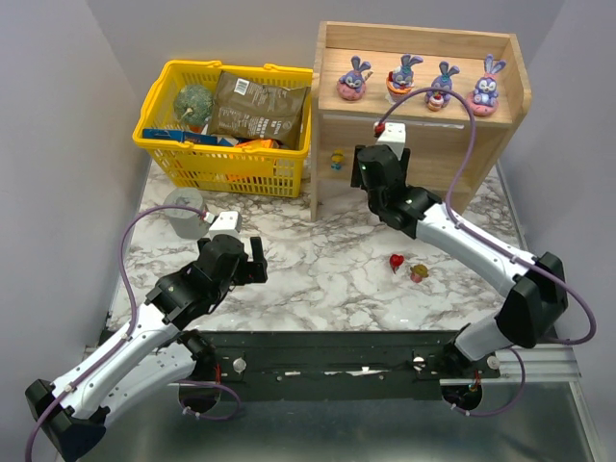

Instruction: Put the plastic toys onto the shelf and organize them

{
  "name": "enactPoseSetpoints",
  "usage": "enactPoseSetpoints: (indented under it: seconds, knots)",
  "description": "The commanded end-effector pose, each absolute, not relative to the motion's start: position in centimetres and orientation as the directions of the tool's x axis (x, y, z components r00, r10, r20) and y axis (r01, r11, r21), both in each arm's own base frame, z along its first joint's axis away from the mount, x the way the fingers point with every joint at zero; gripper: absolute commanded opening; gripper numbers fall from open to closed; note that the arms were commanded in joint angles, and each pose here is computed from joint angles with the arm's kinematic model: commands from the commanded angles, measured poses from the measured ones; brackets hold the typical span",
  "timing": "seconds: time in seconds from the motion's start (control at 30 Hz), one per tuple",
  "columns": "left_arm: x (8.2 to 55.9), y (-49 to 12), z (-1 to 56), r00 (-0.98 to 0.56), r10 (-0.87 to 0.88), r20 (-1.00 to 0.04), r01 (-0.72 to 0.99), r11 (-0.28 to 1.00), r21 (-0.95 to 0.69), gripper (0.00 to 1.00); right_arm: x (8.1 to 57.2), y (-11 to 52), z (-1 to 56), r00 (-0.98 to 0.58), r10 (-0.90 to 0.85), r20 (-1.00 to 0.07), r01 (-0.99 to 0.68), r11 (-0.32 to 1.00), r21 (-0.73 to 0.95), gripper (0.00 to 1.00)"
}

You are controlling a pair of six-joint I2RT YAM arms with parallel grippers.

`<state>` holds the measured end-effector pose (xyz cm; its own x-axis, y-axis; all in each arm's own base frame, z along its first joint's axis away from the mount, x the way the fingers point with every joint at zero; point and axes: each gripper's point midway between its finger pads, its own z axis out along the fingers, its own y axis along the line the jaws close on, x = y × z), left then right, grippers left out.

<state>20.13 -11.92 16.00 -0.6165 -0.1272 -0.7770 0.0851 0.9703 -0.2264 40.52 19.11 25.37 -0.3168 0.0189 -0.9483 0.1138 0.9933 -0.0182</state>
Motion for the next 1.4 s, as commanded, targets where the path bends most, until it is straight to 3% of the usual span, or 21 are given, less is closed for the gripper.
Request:
enactPoseSetpoints:
  seconds: [0.0, 0.27, 0.43, 0.57, 0.8, 1.03, 1.37]
  knots:
    - [20.4, -11.8, 16.7, -0.605, -0.135, -0.785, 0.080, 0.970, -0.228, 0.99, 39.3, 18.8, 27.1, -0.285, 0.050, -0.957, 0.062, 0.998, 0.034, 0.77]
    - [20.4, -11.7, 17.1, -0.593, -0.143, -0.792, 0.078, 0.969, -0.234, 0.99, 35.6, 20.2, 27.1, -0.313, 0.080, -0.946, -0.144, 0.981, 0.131, 0.81]
    - [20.2, -11.7, 17.3, -0.586, -0.151, -0.796, 0.087, 0.965, -0.247, 0.99, 30.6, 19.4, 25.2, -0.370, 0.157, -0.916, -0.225, 0.941, 0.252, 0.80]
    - [20.1, -12.0, 17.6, -0.582, -0.153, -0.799, 0.110, 0.958, -0.264, 0.99, 27.1, 18.3, 20.6, -0.477, 0.231, -0.848, -0.174, 0.921, 0.349, 0.77]
    - [20.0, -12.3, 17.8, -0.580, -0.157, -0.799, 0.122, 0.953, -0.276, 0.99, 24.3, 15.7, 12.2, -0.571, 0.272, -0.775, 0.007, 0.945, 0.327, 0.74]
    - [20.0, -12.3, 17.7, -0.583, -0.154, -0.798, 0.120, 0.955, -0.272, 0.99, 24.5, 12.9, 8.9, -0.580, 0.275, -0.767, 0.183, 0.961, 0.206, 0.72]
    - [20.0, -12.4, 17.6, -0.587, -0.150, -0.796, 0.123, 0.955, -0.271, 0.99, 24.2, 12.4, 6.3, -0.616, 0.267, -0.741, 0.230, 0.961, 0.155, 0.71]
